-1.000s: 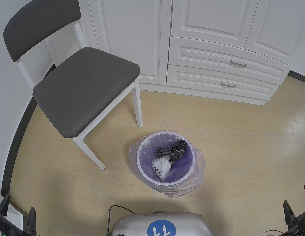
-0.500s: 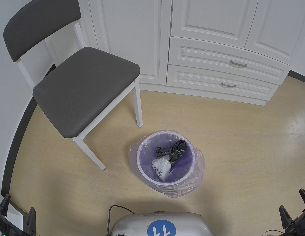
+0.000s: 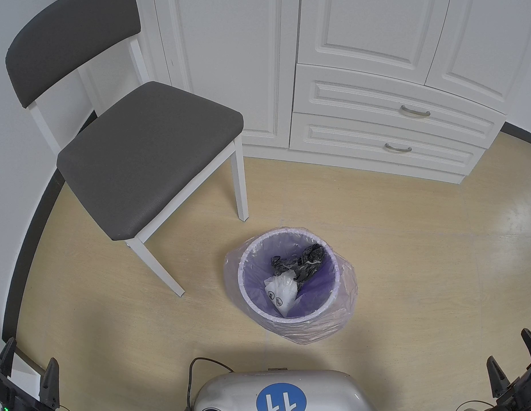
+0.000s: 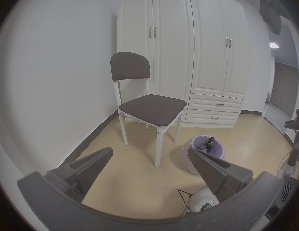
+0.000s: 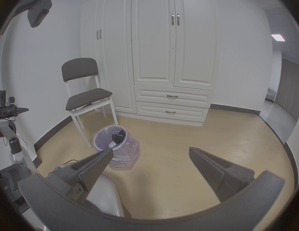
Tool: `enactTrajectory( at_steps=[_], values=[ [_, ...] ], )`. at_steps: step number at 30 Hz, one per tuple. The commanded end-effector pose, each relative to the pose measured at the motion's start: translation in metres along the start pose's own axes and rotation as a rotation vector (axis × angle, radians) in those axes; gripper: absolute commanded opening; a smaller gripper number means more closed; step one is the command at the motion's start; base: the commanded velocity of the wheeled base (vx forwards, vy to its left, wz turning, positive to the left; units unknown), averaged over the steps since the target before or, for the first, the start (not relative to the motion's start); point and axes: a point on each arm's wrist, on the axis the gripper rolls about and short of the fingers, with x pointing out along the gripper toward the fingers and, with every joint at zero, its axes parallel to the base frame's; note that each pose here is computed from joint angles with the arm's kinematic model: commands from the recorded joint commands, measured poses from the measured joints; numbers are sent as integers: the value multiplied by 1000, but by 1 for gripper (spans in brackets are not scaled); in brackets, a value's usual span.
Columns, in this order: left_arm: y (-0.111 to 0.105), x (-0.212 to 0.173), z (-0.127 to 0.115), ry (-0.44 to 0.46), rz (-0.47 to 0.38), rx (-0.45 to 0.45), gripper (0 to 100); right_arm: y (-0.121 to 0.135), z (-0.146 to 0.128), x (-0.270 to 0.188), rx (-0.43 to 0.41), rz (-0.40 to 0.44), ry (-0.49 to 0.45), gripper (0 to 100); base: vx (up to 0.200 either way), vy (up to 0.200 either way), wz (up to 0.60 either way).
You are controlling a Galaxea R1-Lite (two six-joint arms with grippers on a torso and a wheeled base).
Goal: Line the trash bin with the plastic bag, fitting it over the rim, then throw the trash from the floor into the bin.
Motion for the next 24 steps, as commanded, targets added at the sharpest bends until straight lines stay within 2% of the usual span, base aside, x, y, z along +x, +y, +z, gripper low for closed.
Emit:
enactTrajectory(
  at_steps=[1, 24],
  values=[
    [0, 0, -5, 2, 2, 1, 100, 0, -5, 0, -1, 3, -1, 100, 0, 0, 0],
    [0, 0, -5, 3, 2, 4, 100, 0, -5, 0, -7, 3, 4, 100, 0, 0, 0]
  ],
)
